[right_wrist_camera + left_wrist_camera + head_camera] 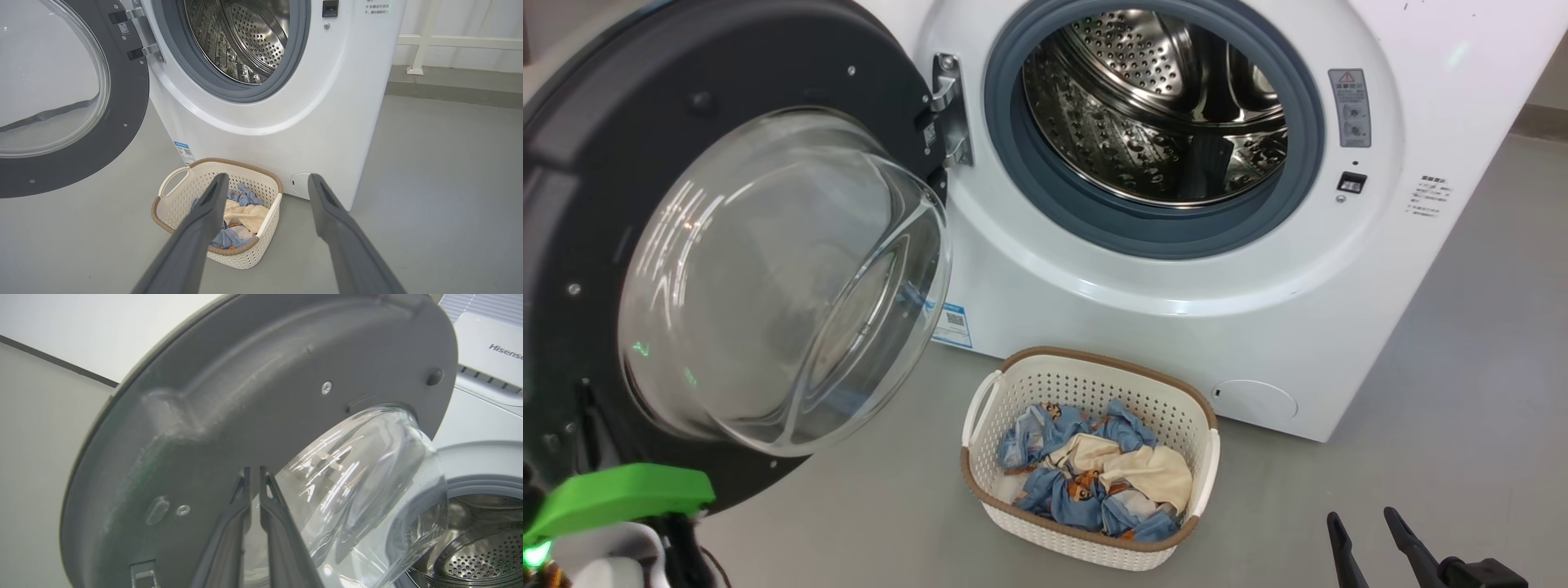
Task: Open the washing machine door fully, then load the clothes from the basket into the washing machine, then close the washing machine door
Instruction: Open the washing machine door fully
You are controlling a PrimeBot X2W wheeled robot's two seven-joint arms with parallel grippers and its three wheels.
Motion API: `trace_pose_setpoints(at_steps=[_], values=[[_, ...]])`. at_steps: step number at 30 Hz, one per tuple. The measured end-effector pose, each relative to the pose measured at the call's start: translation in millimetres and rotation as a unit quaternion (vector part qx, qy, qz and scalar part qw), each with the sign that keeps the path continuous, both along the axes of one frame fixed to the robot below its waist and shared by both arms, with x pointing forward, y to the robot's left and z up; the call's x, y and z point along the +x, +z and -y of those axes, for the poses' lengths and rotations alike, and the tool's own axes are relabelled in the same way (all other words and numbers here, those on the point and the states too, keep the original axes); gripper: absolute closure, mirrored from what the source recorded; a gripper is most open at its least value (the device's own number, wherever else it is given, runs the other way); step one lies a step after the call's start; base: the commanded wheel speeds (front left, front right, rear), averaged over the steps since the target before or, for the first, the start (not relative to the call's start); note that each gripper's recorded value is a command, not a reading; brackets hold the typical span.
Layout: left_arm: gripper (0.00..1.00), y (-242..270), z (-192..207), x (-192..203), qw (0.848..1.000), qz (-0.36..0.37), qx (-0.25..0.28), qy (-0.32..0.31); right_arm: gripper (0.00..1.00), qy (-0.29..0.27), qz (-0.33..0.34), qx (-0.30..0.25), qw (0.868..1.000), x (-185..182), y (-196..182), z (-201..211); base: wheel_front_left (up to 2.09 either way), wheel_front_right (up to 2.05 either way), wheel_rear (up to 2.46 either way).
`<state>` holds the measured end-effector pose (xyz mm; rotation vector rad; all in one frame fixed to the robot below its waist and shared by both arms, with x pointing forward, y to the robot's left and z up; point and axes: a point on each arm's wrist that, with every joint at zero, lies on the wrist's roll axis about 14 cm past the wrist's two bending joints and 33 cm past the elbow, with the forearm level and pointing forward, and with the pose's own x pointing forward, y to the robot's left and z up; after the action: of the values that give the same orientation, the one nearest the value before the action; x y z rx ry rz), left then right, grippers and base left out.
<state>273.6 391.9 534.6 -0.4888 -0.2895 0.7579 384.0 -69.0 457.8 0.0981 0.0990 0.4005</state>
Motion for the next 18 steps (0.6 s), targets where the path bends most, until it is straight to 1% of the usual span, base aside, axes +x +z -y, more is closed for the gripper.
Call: trace_pose_setpoints(at_steps=[1, 2, 3, 4, 5, 6, 7, 12, 14, 18], values=[[0.57, 4, 6, 1, 1.0, 0.009, 0.003, -0.008, 0.0, -0.001, 0.0, 0.001, 1.0, -1, 0, 0, 0.0, 0.0, 0.0], [0.48, 9, 13, 3, 1.0, 0.018, 0.004, -0.017, 0.0, -0.002, 0.001, 0.002, 1.0, -1, 1, 1, 0.0, 0.0, 0.0], [0.23, 15, 22, 6, 0.999, 0.025, 0.013, -0.031, 0.0, -0.004, 0.002, 0.003, 1.0, -1, 2, 2, 0.0, 0.0, 0.0], [0.23, 22, 31, 8, 0.998, 0.033, 0.022, -0.042, 0.0, -0.006, 0.002, 0.003, 1.0, -2, 2, 4, 0.0, 0.0, 0.0], [0.11, 31, 40, 11, 0.997, 0.042, 0.032, -0.053, 0.0, -0.008, 0.003, 0.003, 1.0, -3, 3, 5, 0.0, 0.0, 0.0], [0.02, 39, 49, 13, 0.996, 0.051, 0.042, -0.063, 0.0, -0.009, 0.004, 0.003, 1.0, -3, 3, 6, 0.0, 0.0, 0.0], [0.0, 47, 56, 14, 0.994, 0.06, 0.051, -0.071, 0.0, -0.011, 0.004, 0.003, 1.0, -4, 3, 7, 0.0, 0.0, 0.0], [0.0, 79, 93, 22, 0.985, 0.089, 0.085, -0.12, 0.0, -0.025, 0.008, 0.005, 1.0, -8, 6, 17, 0.0, 0.0, 0.0], [0.0, 82, 108, 27, 0.982, 0.088, 0.088, -0.145, 0.0, -0.03, 0.009, 0.006, 0.999, -11, 7, 21, 0.0, 0.0, 0.0], [0.0, 71, 131, 37, 0.976, 0.063, 0.088, -0.187, 0.0, -0.045, 0.012, 0.008, 0.999, -16, 8, 31, 0.0, 0.0, 0.0]])
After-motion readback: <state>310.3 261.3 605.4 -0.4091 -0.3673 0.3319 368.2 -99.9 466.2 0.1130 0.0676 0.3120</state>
